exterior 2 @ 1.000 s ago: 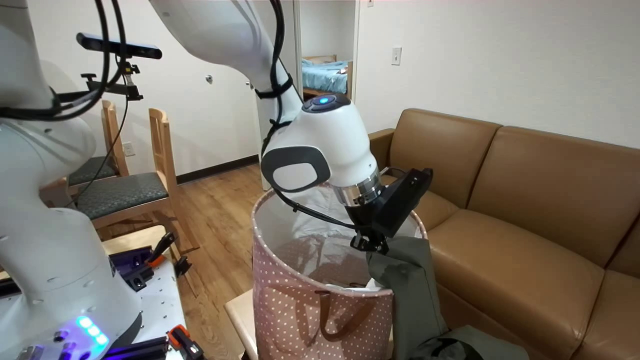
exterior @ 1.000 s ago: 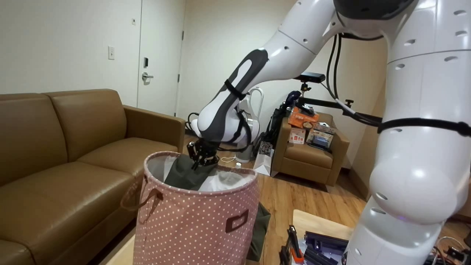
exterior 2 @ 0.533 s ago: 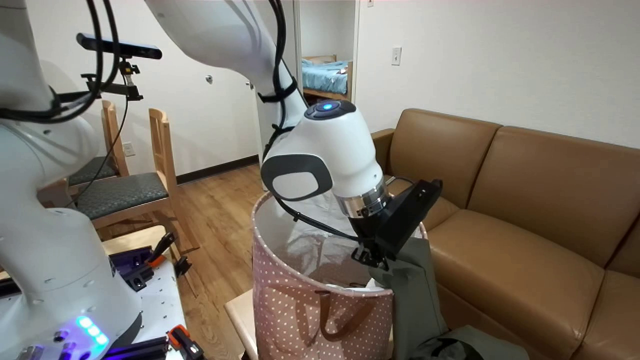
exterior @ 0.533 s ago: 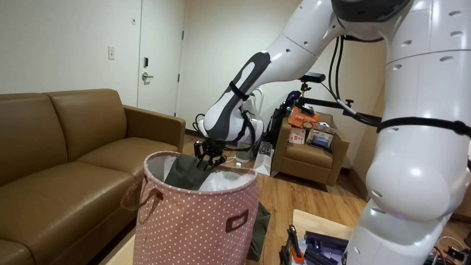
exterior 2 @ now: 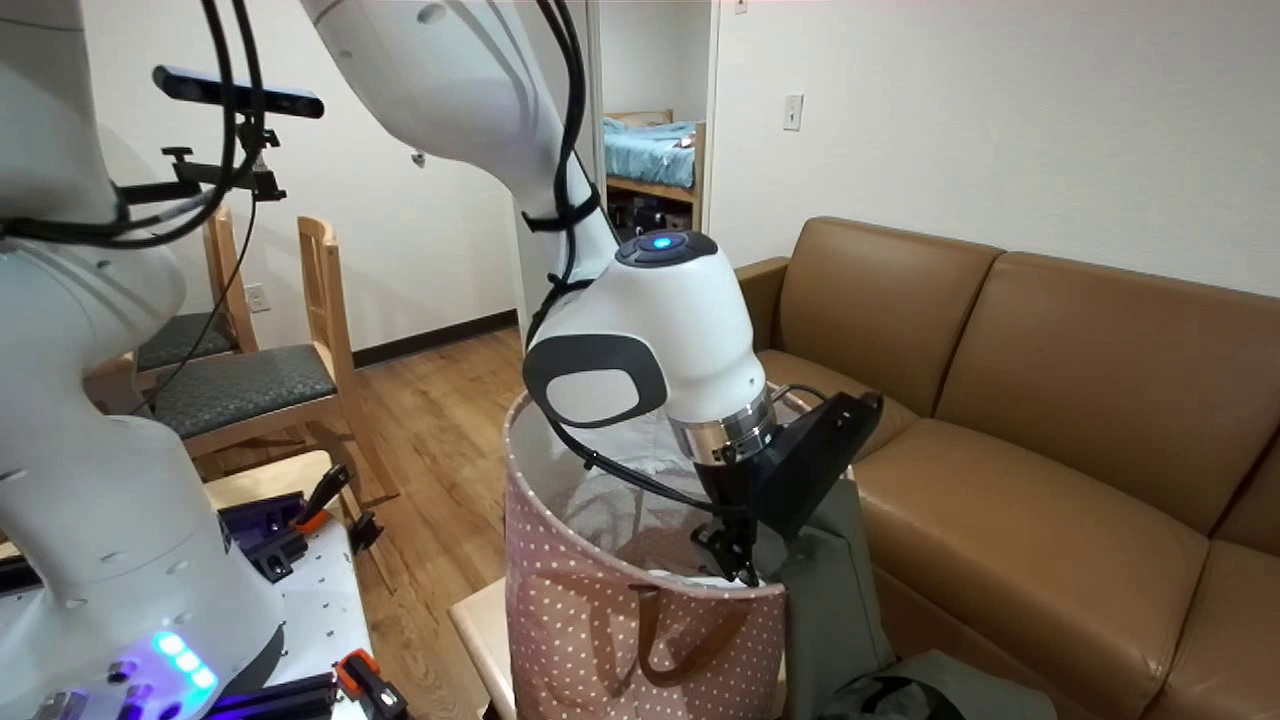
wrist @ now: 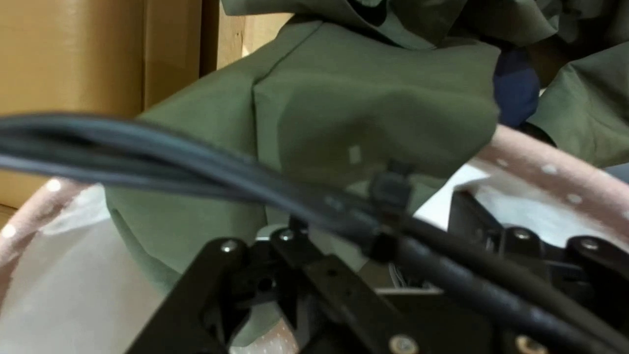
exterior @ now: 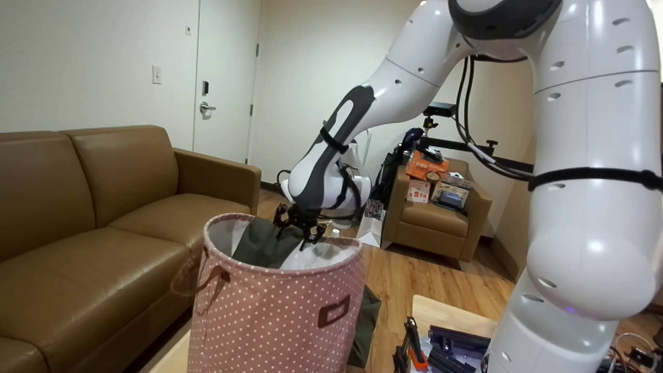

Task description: Take the green cloth from the laundry basket and place it on the stool

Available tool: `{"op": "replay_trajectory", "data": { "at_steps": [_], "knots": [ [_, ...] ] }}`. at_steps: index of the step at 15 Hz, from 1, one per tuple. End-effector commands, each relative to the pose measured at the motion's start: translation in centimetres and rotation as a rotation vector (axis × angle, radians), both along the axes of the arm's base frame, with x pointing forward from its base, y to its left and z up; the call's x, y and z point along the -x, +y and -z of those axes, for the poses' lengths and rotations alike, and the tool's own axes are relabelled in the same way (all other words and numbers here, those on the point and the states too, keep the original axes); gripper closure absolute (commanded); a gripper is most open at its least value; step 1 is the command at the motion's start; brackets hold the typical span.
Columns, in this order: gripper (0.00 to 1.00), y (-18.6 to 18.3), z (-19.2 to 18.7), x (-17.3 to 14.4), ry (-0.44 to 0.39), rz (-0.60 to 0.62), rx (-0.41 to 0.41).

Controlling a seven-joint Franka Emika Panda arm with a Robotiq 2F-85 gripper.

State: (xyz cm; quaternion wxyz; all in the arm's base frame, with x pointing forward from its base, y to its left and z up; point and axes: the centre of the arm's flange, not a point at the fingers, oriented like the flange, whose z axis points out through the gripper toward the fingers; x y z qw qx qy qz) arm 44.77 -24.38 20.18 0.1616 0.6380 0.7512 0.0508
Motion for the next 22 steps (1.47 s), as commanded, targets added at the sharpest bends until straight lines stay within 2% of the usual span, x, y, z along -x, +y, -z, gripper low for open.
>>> {"op": "replay_trajectory", "data": {
  "at_steps": [1,6,8,12,17,22],
  "knots": [
    [0.51,0.6,0.9,-1.1,-0.012,-0.018,-0.014],
    [0.86,0.8,1.0,-1.8,-0.023,-0.036,-0.02],
    [0.95,0.6,0.9,-1.9,-0.031,-0.037,-0.022],
    [1.0,0.1,-0.3,-1.8,-0.056,-0.022,-0.036],
    [0.96,-0.9,-4.2,-1.6,-0.173,0.036,-0.115],
    [0.97,-4.8,-10.6,-1.7,-0.341,0.175,-0.309]
  ]
}}
